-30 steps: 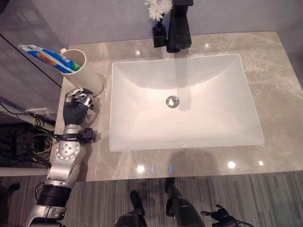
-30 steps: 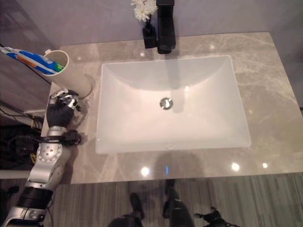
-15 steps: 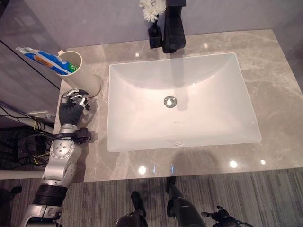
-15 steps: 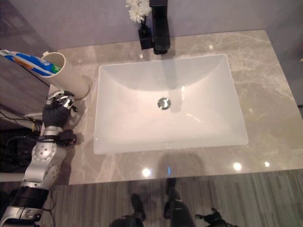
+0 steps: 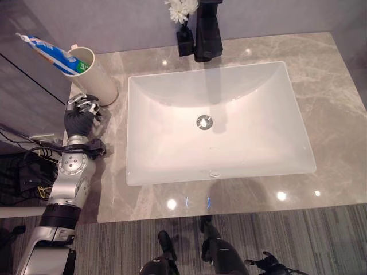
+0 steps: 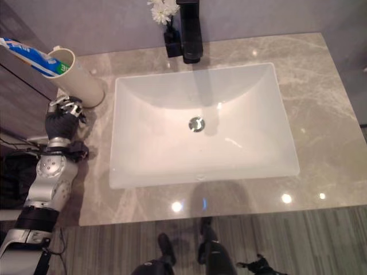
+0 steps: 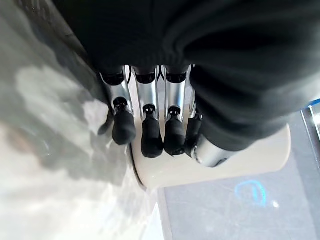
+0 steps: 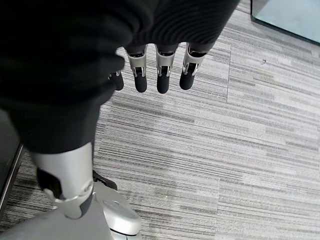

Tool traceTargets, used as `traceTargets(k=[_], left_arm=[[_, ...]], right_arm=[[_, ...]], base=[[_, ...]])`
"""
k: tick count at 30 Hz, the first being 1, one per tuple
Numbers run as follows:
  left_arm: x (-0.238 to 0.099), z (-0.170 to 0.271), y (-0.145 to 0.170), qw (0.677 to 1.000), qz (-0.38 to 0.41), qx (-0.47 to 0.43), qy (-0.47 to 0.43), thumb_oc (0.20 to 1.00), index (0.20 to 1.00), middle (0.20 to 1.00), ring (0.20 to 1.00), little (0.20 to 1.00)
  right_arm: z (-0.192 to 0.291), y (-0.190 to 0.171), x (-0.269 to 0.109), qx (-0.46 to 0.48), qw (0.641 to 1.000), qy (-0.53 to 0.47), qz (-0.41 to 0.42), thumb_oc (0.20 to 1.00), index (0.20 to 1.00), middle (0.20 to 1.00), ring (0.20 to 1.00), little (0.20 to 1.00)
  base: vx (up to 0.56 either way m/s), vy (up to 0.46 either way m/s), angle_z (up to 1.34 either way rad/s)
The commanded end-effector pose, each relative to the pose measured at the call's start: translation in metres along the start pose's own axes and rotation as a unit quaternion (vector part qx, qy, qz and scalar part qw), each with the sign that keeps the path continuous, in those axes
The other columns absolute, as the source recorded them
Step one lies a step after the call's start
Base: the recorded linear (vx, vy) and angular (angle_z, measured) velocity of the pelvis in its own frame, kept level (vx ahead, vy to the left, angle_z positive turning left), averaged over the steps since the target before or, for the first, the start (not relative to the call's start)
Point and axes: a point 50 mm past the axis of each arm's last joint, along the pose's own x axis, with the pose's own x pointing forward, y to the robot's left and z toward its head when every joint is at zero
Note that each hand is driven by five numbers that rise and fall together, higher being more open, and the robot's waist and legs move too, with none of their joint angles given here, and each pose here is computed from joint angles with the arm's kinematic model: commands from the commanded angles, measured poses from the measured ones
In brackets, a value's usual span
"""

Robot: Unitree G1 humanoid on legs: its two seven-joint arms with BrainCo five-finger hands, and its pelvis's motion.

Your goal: Put brush and paste in cup on sink, flatten towel.

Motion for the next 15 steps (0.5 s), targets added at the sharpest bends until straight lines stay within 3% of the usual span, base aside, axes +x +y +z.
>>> traceTargets(k=[1, 15], left_arm=[[0.019, 0.016, 0.013, 0.999, 0.021, 0.031, -0.019, 0.2, 0.2, 0.2, 0.2, 0.2], [0.045, 0.032, 0.029, 0.994, 0.069, 0.078, -0.03, 0.2, 0.2, 0.2, 0.2, 0.2]], right_arm=[[0.004, -0.003, 0.001, -0.002, 1.0, 0.002, -0.01, 1.0, 1.0, 1.0, 1.0, 1.0], [0.004, 0.0, 0.0, 0.0, 1.0, -0.002, -0.009, 1.0, 1.0, 1.0, 1.0, 1.0]], base=[[0.0, 0.0, 0.0], [0.0, 0.0, 0.0]])
